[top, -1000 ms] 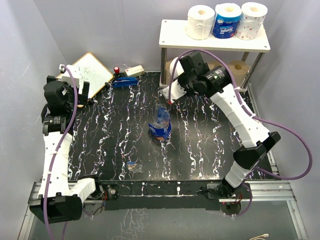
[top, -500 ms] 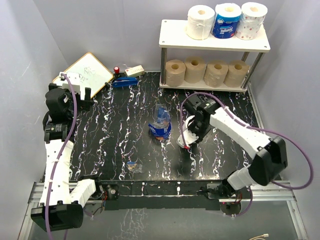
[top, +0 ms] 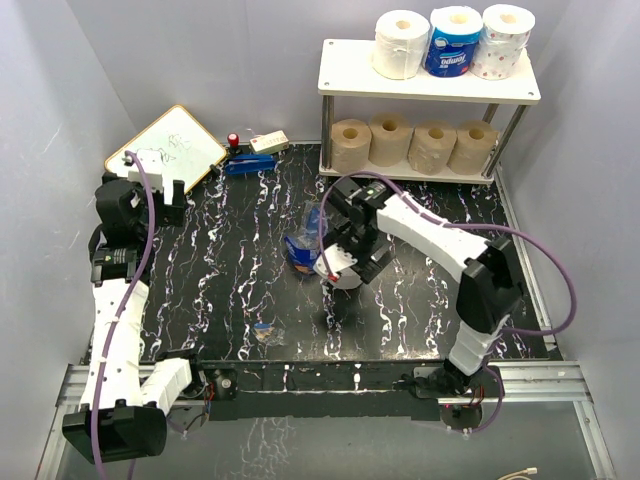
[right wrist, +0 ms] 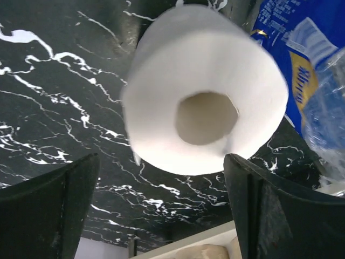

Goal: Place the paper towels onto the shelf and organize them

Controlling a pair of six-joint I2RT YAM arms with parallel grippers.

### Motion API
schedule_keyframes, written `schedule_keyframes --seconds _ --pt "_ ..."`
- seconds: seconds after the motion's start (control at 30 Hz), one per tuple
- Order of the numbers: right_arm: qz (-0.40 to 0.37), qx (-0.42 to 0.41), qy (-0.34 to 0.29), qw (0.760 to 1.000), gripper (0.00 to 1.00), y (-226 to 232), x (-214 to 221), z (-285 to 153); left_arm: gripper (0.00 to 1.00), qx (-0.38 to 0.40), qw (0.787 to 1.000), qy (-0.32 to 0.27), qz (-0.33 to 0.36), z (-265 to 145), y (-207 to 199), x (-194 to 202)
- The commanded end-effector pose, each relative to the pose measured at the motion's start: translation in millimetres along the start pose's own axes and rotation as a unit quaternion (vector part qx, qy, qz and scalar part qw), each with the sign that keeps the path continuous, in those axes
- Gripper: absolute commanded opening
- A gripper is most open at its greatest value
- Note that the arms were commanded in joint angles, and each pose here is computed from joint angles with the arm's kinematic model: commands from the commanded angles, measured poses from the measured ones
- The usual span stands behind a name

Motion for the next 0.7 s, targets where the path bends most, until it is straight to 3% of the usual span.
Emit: schedule_keyframes --seconds 0.0,0.13,0.2,0.3,0.43,0.57,0.67 --pt "0.024 -0.005 0.026 0.999 0.98 -14 1 -3 0.98 0.003 1.0 -0.004 -0.002 -6 0 2" --pt "0.07 0.036 0.012 0.997 0.98 -22 -5 -16 0.98 0.003 1.0 0.0 0.0 -5 -1 6" --pt "0.143 0.093 0.003 0.985 0.98 -40 -12 -37 0.98 0.003 1.0 0.004 0.0 -4 -1 8" --pt "0.247 0.185 0.024 0.951 0.98 -68 -14 -84 0.98 0.002 1.0 0.008 0.001 -6 -1 11" --pt "0.36 0.253 -0.069 0.895 0.98 -59 -12 -129 0.98 0.014 1.0 0.022 -0.001 -10 -1 13" --pt "0.362 0.139 -0.088 0.918 0.98 3 -36 -91 0.98 0.017 0.999 0.032 -0.016 -17 1 16" --pt "0.345 0.162 -0.09 0.92 0.98 16 -63 -85 0.98 0.019 0.998 0.051 -0.021 -21 2 24"
Point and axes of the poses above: each gripper's point midway between its finger pads, its own z axis out along the fingers, its own y axis along the line the jaws close on, x = y × z, the point moved 4 cm from there along -z, back along the fingers, and after that the axes turned 2 degrees about z, right-handed, at the moved point
